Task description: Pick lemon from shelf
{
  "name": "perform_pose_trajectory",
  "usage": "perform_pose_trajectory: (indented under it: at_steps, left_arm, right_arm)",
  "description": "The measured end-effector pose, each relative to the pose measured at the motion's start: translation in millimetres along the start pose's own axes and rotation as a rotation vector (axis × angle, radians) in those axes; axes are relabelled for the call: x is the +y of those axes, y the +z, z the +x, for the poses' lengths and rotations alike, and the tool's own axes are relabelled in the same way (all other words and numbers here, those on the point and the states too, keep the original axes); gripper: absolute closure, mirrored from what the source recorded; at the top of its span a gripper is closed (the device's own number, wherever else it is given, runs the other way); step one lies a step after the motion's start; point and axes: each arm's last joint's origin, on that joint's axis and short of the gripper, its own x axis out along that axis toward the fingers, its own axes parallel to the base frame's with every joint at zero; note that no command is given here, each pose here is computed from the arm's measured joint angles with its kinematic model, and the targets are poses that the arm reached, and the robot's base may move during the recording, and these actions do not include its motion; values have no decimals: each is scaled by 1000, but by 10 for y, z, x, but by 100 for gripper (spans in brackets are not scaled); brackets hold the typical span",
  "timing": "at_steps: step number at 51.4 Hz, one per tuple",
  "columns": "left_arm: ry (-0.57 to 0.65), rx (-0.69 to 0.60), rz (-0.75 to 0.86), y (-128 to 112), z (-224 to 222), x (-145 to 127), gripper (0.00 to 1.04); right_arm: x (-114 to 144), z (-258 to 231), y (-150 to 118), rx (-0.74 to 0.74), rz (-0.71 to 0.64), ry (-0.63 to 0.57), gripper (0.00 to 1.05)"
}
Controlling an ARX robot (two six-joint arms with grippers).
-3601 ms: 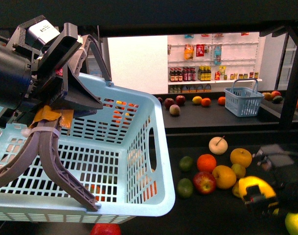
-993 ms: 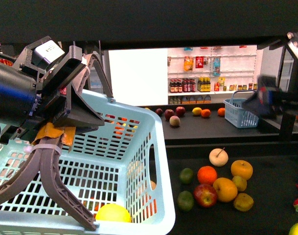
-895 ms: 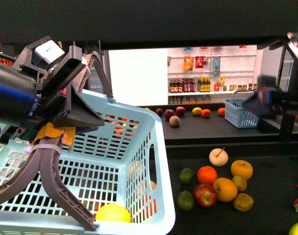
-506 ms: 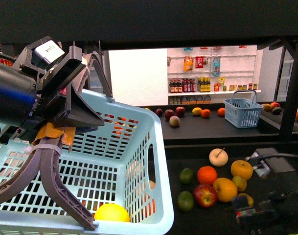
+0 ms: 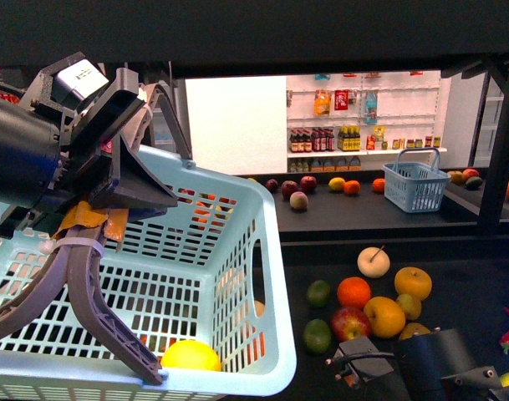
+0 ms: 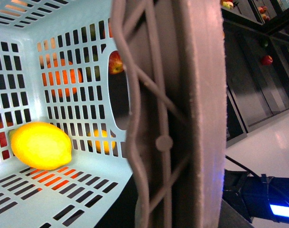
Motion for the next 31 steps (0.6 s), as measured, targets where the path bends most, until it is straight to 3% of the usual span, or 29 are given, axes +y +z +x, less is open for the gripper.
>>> perform_pose_trajectory:
  at_steps: [31]
  left_arm:
    - [0, 0, 0, 0, 0, 0, 91]
  right_arm:
    - [50, 457, -172, 48, -20, 3, 8]
